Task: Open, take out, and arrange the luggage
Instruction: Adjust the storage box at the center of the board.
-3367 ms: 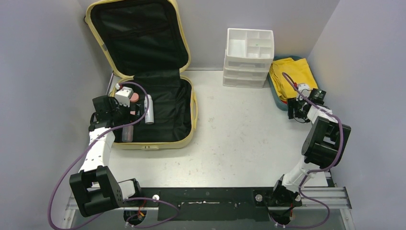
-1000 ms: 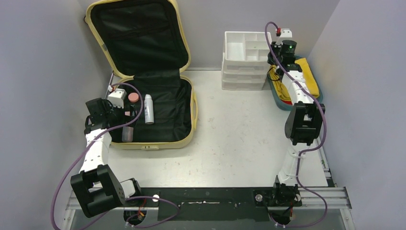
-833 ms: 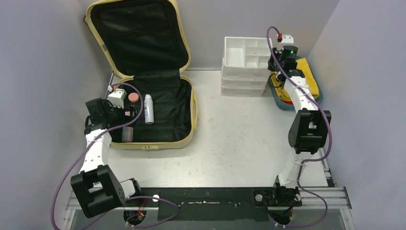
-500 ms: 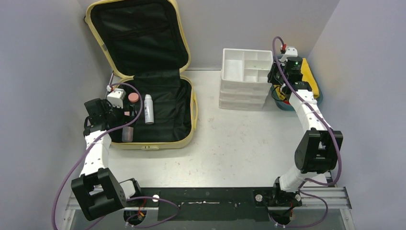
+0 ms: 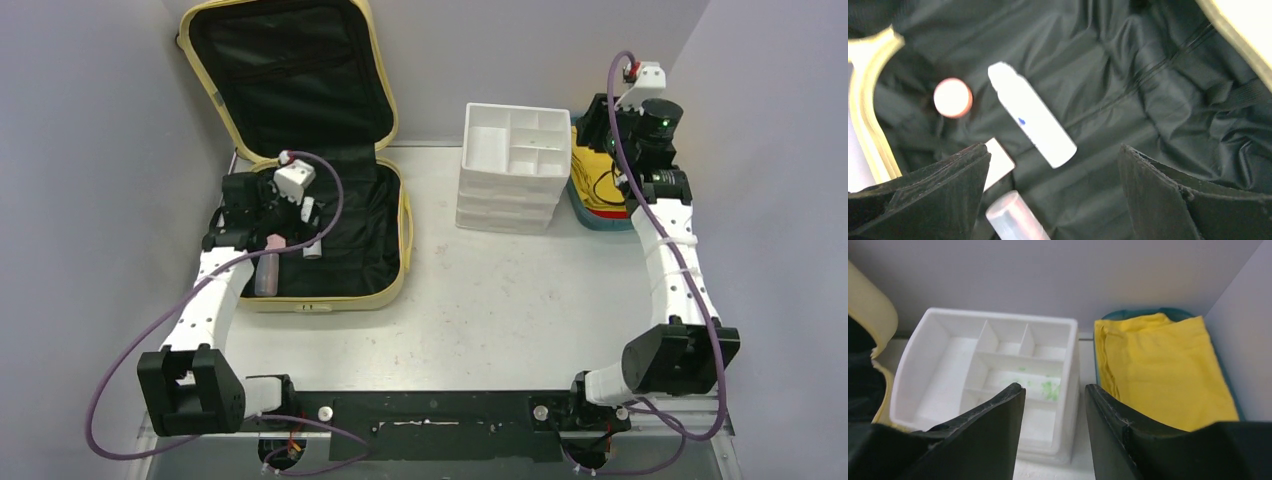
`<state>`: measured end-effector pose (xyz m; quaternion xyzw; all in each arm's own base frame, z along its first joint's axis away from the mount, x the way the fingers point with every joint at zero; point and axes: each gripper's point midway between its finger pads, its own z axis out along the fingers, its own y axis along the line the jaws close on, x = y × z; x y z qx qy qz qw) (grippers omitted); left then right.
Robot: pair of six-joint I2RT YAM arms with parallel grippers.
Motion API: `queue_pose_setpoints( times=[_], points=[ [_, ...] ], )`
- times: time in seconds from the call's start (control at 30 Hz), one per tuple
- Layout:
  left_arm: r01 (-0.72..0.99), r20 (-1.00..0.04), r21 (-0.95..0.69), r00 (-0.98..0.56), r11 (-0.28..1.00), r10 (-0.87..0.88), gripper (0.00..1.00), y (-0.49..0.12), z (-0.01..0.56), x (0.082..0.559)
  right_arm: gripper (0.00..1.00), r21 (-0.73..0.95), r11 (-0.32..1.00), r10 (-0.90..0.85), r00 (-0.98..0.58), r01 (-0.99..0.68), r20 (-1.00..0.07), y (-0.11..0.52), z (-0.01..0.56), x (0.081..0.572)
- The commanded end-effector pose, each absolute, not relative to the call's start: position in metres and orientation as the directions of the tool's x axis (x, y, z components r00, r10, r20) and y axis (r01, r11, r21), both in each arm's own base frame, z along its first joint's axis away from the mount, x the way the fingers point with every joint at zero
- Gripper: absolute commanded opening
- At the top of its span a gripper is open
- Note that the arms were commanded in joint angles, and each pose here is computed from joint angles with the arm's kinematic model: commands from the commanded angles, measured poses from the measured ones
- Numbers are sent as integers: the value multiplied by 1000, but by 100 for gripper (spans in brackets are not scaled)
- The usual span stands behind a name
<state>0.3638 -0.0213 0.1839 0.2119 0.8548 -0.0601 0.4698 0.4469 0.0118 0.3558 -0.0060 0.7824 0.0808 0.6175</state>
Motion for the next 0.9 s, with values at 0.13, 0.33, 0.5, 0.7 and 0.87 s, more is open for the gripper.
queue_pose_setpoints(
  times=[0.13,0.33,0.5,0.7,0.87],
  points=[
    [591,-829,319,-204,741,520,97,-118,257,404,43,45,999,45,-61,5,-997,-23,387,544],
    [718,-804,297,-167,630,570,97,-203,239,412,35,139,986,145,-59,97,-988,-61,346,609],
    [789,-755,286,-163,543,635,97,-252,210,405,28,196,970,211,-98,144,-973,-91,310,651],
    [875,-756,181,-168,449,633,97,-285,200,389,26,81,994,90,-134,70,-987,-72,276,685],
    [890,-764,137,-185,436,618,97,-297,203,390,26,31,998,23,-142,-57,-990,-38,250,692]
  ],
)
